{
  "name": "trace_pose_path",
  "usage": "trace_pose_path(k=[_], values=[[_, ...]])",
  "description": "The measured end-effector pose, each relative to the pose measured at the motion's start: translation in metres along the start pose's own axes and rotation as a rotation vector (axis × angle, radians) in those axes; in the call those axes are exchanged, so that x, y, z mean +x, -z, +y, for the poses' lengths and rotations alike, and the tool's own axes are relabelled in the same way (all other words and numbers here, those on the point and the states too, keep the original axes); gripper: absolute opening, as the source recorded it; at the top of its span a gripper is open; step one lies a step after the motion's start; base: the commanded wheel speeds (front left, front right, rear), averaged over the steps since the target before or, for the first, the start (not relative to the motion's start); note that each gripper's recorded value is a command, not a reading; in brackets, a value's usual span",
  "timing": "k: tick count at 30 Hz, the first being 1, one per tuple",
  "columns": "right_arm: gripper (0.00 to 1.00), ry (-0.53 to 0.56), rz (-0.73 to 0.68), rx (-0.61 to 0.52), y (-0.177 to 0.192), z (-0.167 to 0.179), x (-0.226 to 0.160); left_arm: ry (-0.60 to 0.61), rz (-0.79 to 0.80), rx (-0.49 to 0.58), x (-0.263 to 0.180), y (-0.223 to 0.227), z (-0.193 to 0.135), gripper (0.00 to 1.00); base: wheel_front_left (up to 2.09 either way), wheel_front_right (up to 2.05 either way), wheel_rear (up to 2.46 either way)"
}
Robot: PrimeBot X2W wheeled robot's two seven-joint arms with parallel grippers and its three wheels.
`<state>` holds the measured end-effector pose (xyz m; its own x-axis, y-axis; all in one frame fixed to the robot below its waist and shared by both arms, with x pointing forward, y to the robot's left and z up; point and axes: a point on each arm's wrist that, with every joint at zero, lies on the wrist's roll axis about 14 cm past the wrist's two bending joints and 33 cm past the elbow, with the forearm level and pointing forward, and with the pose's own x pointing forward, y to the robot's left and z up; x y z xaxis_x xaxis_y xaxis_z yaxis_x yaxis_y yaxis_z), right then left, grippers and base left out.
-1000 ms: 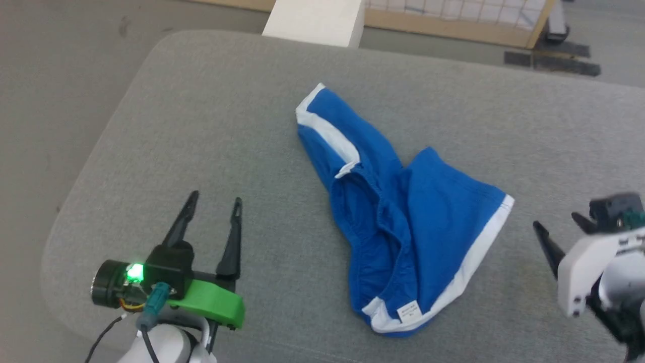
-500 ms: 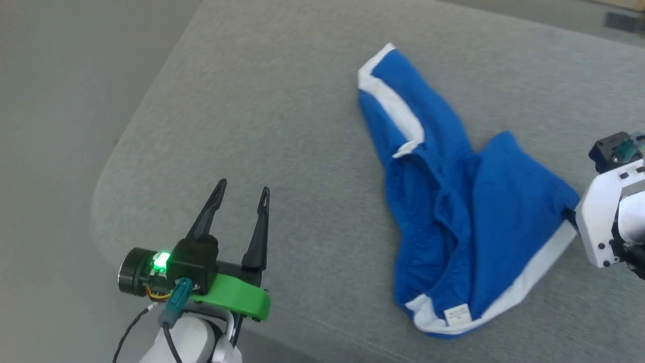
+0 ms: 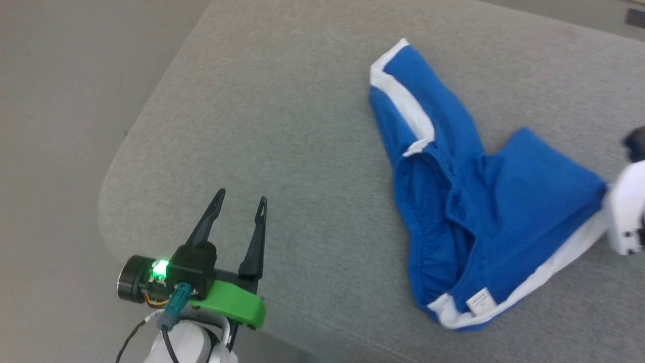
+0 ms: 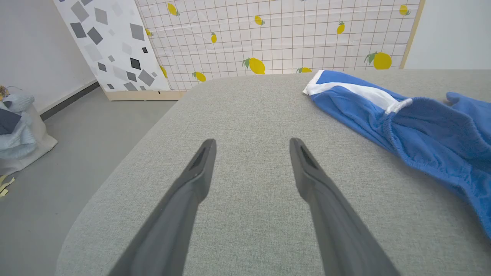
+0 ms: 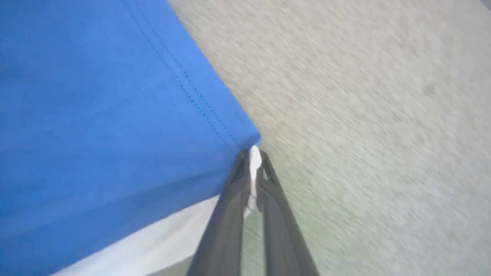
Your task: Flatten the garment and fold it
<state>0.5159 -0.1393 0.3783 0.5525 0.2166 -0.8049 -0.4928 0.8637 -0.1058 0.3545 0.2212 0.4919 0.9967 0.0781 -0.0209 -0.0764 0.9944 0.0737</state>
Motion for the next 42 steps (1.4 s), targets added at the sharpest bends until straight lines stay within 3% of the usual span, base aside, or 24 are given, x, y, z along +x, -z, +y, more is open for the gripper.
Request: trace_pose_path(k=[5, 11, 14, 17, 18, 19, 25, 34, 37, 42], values=[[0.00, 0.129, 0.000, 0.080, 0.028, -0.051, -0.031, 0.053, -0.007, -0.014, 0.001, 0.000, -0.013, 1.00, 0.00, 0.00, 0.00], [0.00, 0.248, 0.061, 0.217, 0.095, -0.088, -0.082, 0.132, -0.027, -0.036, 0.004, -0.004, -0.037, 1.00, 0.00, 0.00, 0.00], [0.00, 0.294, 0.100, 0.289, 0.136, -0.091, -0.106, 0.177, -0.046, -0.046, 0.008, -0.009, -0.051, 1.00, 0.00, 0.00, 0.00], [0.00, 0.284, 0.111, 0.370, 0.163, -0.073, -0.116, 0.211, -0.059, -0.059, 0.012, -0.013, -0.062, 1.00, 0.00, 0.00, 0.00], [0.45, 0.285, 0.106, 0.382, 0.167, -0.068, -0.118, 0.221, -0.062, -0.061, 0.013, -0.014, -0.065, 1.00, 0.00, 0.00, 0.00], [1.00, 0.292, 0.080, 0.390, 0.168, -0.065, -0.120, 0.234, -0.065, -0.065, 0.015, -0.015, -0.069, 1.00, 0.00, 0.00, 0.00], [1.00, 0.356, -0.206, 0.390, 0.126, -0.068, -0.141, 0.300, -0.058, -0.109, 0.021, -0.020, -0.092, 1.00, 0.00, 0.00, 0.00], [1.00, 0.473, -0.757, 0.358, 0.049, -0.078, -0.211, 0.551, 0.015, -0.118, 0.030, -0.041, -0.164, 1.00, 0.00, 0.00, 0.00], [1.00, 0.532, -0.866, 0.373, 0.047, -0.078, -0.230, 0.644, 0.089, -0.094, 0.034, -0.039, -0.192, 1.00, 0.00, 0.00, 0.00], [1.00, 0.619, -0.876, 0.440, 0.073, -0.076, -0.233, 0.802, 0.238, 0.028, 0.044, -0.025, -0.234, 1.00, 0.00, 0.00, 0.00]])
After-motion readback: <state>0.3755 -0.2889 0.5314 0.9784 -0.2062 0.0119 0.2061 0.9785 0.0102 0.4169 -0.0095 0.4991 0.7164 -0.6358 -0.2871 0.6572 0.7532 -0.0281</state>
